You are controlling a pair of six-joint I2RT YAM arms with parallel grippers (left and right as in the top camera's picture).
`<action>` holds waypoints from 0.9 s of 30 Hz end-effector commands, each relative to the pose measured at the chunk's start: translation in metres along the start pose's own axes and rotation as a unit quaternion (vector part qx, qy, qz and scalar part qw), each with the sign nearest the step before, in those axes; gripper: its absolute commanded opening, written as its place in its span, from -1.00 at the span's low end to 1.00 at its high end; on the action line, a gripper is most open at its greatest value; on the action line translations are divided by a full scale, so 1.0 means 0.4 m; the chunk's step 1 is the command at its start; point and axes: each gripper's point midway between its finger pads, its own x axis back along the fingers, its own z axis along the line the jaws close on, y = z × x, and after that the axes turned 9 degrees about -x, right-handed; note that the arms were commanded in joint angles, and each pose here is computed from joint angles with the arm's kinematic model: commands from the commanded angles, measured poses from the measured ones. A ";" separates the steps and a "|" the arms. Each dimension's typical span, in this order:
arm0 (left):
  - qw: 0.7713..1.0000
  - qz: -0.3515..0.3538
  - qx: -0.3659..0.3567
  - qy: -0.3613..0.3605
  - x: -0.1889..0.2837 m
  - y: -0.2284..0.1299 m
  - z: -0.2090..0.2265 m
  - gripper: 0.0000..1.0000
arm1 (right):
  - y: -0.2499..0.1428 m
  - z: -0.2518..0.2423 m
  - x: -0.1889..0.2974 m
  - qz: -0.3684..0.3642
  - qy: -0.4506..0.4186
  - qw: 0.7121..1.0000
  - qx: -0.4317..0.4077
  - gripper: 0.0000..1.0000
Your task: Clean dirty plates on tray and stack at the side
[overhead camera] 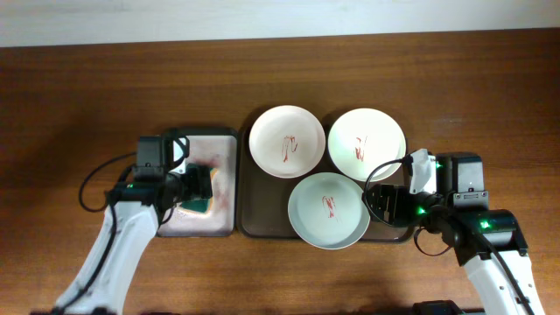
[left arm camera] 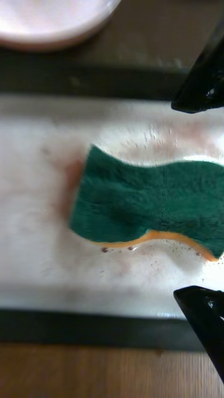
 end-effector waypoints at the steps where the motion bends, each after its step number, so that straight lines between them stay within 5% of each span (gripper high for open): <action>1: 0.999 0.050 -0.002 -0.014 -0.079 -0.033 -0.009 0.55 | 0.011 0.020 0.011 -0.006 0.013 1.000 0.006 0.97; 6: 0.996 0.080 -0.013 -0.027 -0.153 -0.063 -0.035 0.33 | 0.011 0.020 0.011 -0.005 0.012 1.000 0.006 0.97; 8: 0.995 0.094 -0.012 -0.026 -0.176 -0.079 -0.033 -0.09 | 0.011 0.020 0.011 -0.005 0.012 1.000 0.006 0.97; 9: 0.995 0.096 -0.012 -0.025 -0.178 -0.080 -0.033 -0.64 | 0.011 0.020 0.011 -0.005 0.012 1.000 0.006 0.97; 10: 0.995 0.092 -0.012 -0.026 -0.176 -0.075 -0.033 -1.00 | 0.011 0.020 0.011 -0.005 0.012 1.000 0.006 0.97; 15: 0.999 0.035 -0.016 -0.013 -0.105 0.026 -0.025 -0.88 | 0.011 0.020 0.011 -0.005 0.012 1.000 0.006 0.97; 16: 0.999 0.029 -0.016 -0.013 -0.094 0.033 -0.026 -0.10 | 0.011 0.020 0.011 -0.005 0.012 1.000 0.007 0.97; 19: 0.998 0.067 -0.014 -0.014 -0.097 -0.016 -0.027 0.48 | 0.011 0.020 0.011 -0.005 0.012 1.000 0.008 0.97; 27: 0.997 0.069 -0.017 -0.017 -0.139 -0.016 -0.032 0.42 | 0.011 0.020 0.011 -0.005 0.012 1.000 0.008 0.97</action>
